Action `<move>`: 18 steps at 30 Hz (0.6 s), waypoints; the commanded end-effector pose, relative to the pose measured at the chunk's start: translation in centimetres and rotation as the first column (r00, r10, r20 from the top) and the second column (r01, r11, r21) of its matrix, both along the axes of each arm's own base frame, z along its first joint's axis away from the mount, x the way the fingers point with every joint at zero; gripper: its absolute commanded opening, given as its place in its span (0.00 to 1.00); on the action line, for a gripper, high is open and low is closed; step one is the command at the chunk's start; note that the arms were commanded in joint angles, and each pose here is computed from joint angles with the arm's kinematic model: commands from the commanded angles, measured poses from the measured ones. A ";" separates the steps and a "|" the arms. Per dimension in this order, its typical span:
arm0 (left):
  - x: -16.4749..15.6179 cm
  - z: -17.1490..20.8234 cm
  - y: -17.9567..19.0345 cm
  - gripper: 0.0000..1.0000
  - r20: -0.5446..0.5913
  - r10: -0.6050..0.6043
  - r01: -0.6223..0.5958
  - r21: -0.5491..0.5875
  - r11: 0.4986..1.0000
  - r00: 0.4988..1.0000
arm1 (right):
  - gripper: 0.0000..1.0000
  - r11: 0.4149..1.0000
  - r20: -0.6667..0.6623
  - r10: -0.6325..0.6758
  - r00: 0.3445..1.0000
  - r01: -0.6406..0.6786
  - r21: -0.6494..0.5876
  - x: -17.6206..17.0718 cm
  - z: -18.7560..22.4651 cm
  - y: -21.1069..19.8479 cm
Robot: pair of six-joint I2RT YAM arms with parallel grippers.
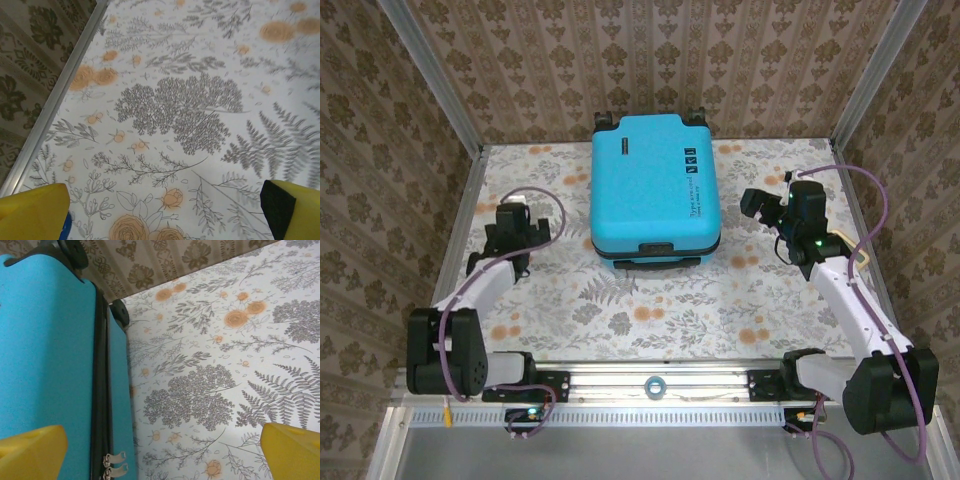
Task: Pack the luggage
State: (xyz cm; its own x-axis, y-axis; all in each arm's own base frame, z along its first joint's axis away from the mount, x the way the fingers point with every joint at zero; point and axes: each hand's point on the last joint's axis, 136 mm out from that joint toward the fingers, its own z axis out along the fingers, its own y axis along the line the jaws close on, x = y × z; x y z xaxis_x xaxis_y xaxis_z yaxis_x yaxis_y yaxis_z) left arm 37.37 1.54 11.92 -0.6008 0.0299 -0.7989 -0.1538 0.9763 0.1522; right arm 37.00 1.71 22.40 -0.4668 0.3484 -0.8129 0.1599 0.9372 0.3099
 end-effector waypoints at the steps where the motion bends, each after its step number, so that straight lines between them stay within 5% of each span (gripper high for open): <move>1: 2.0 2.2 1.1 1.00 0.192 0.020 -0.026 0.029 0.999 0.981 | 1.00 0.998 -0.024 -0.046 0.999 0.045 -0.049 -0.2 -0.7 -1.2; 10: 2.4 -1.7 -0.7 1.00 0.346 -0.142 0.135 0.043 0.990 0.927 | 1.00 0.993 -0.022 -0.104 0.994 0.103 -0.059 0.4 -0.8 -2.1; 12: 2.0 -2.2 -1.7 1.00 0.305 -0.186 0.191 0.013 0.982 0.934 | 1.00 0.987 -0.023 -0.150 0.988 0.148 -0.055 0.5 -1.0 -2.7; 18: 2.5 -2.2 -0.8 1.00 0.298 -0.139 0.142 0.013 0.990 0.944 | 1.00 0.974 -0.010 -0.216 0.976 0.215 -0.071 1.0 -1.4 -3.8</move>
State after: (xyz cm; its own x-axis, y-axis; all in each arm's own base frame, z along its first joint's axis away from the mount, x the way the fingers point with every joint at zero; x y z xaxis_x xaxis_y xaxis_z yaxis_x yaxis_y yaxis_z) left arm 38.69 0.85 7.30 -0.4073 0.0840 -0.9094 -0.0570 0.9915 0.1171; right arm 37.65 -0.77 20.50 -0.4538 0.3724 -0.8096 0.3064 0.9183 0.2506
